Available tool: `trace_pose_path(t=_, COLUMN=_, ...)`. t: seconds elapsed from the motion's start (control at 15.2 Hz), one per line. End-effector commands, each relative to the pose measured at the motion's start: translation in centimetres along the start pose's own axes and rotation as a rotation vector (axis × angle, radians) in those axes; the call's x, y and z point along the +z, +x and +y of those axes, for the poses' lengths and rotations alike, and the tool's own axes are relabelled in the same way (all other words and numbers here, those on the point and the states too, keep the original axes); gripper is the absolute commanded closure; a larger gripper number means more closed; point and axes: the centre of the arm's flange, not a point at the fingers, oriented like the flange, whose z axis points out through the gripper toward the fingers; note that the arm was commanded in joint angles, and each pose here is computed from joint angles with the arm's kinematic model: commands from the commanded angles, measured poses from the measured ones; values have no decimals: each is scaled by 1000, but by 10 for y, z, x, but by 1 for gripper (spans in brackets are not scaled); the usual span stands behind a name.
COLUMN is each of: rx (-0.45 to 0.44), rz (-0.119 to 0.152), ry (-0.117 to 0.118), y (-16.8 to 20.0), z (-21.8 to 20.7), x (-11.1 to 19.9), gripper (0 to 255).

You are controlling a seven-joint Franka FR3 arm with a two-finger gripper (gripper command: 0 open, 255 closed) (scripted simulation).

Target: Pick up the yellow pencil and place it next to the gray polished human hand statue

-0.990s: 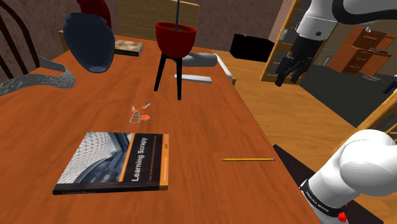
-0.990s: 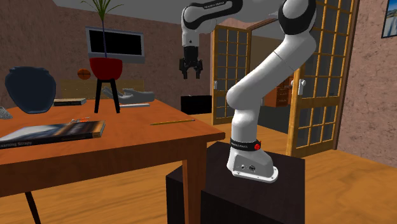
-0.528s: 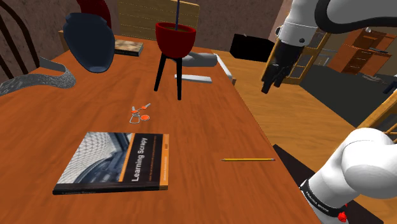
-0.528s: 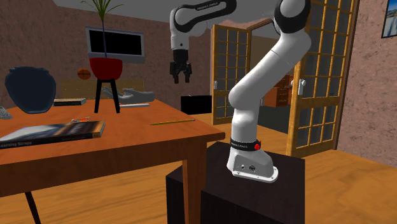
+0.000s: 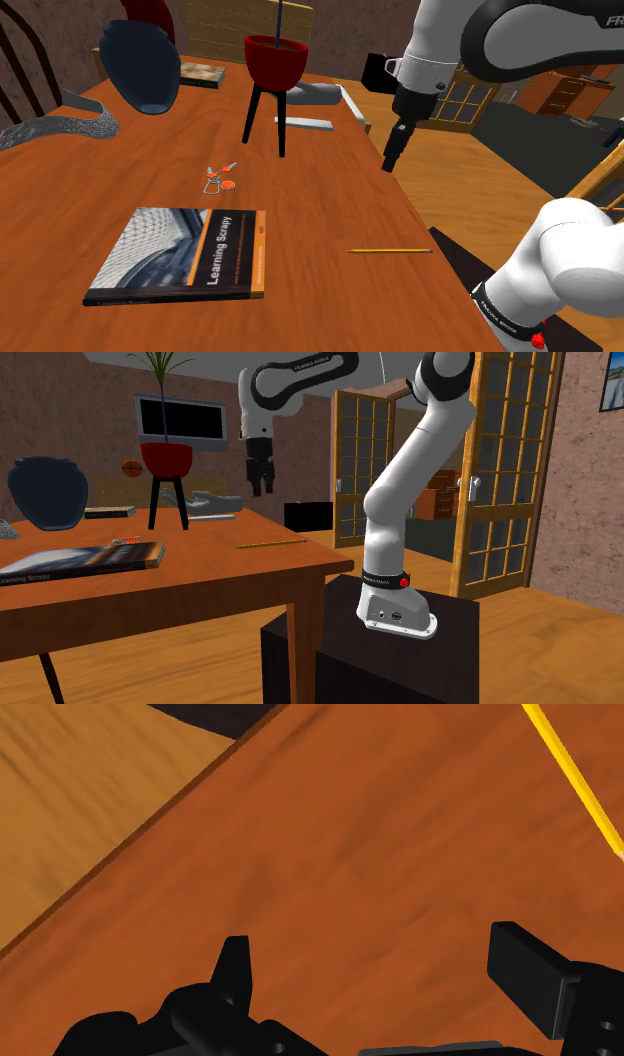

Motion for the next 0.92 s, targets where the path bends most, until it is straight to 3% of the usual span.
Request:
trace_pose_path(t=0.0, rx=-86, rz=-3, ry=-3, y=8, z=-25, x=9, gripper=0)
trace_pose_path(t=0.4, rx=-336, rz=-12, ry=-14, y=16, z=-102, x=33, gripper=0)
trace_pose_path(t=0.86, rx=-627, rz=-23, ry=-27, y=0, z=-190, x=62, gripper=0)
